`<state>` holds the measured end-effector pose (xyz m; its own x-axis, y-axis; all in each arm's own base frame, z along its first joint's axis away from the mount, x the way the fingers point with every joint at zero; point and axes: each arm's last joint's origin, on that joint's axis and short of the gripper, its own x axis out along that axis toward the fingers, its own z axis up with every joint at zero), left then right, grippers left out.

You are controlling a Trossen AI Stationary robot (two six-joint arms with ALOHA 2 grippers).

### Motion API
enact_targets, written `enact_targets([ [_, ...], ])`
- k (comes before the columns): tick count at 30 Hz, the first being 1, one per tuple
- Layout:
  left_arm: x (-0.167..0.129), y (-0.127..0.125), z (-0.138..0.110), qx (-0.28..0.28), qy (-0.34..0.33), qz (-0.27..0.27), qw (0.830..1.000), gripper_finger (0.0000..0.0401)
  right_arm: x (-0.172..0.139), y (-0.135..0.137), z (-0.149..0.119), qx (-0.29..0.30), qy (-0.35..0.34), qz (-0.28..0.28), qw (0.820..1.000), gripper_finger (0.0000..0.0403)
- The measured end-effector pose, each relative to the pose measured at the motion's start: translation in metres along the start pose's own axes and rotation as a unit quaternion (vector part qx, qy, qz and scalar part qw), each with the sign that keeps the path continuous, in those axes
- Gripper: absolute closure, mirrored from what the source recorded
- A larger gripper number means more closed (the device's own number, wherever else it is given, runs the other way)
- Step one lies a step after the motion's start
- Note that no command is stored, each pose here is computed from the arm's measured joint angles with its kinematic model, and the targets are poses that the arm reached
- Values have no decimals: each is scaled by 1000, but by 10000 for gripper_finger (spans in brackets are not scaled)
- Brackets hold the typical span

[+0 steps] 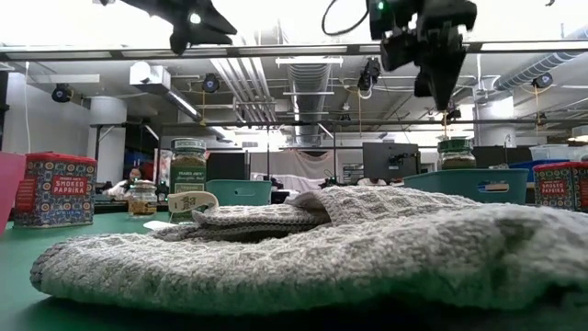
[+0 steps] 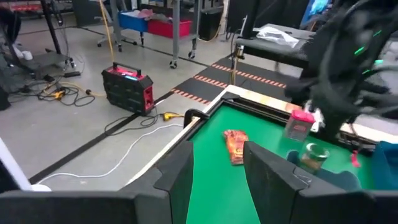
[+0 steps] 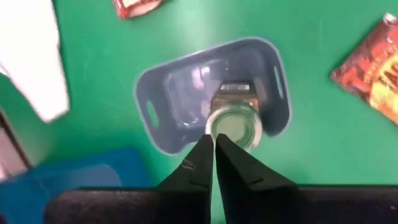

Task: Sort spices by type
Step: Put the top green spice bottle into the blue bin

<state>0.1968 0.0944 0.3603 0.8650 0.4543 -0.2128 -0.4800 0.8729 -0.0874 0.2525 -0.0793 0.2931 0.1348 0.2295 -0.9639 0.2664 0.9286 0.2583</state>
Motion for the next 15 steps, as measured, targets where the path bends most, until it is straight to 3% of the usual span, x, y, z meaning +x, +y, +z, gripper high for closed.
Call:
enact_targets([
  [5, -25, -10, 10, -49, -39, -32, 998, 287, 21, -7, -3, -26, 39, -21, 999, 394],
  [11, -64, -18, 40, -139, -110, -76, 981, 316, 11, -5, -6, -33, 15, -28, 999, 394],
  [15, -79, -20, 57, -142, -119, -68, 980, 336, 8, -15, -7, 1, 5, -91, 996, 394],
])
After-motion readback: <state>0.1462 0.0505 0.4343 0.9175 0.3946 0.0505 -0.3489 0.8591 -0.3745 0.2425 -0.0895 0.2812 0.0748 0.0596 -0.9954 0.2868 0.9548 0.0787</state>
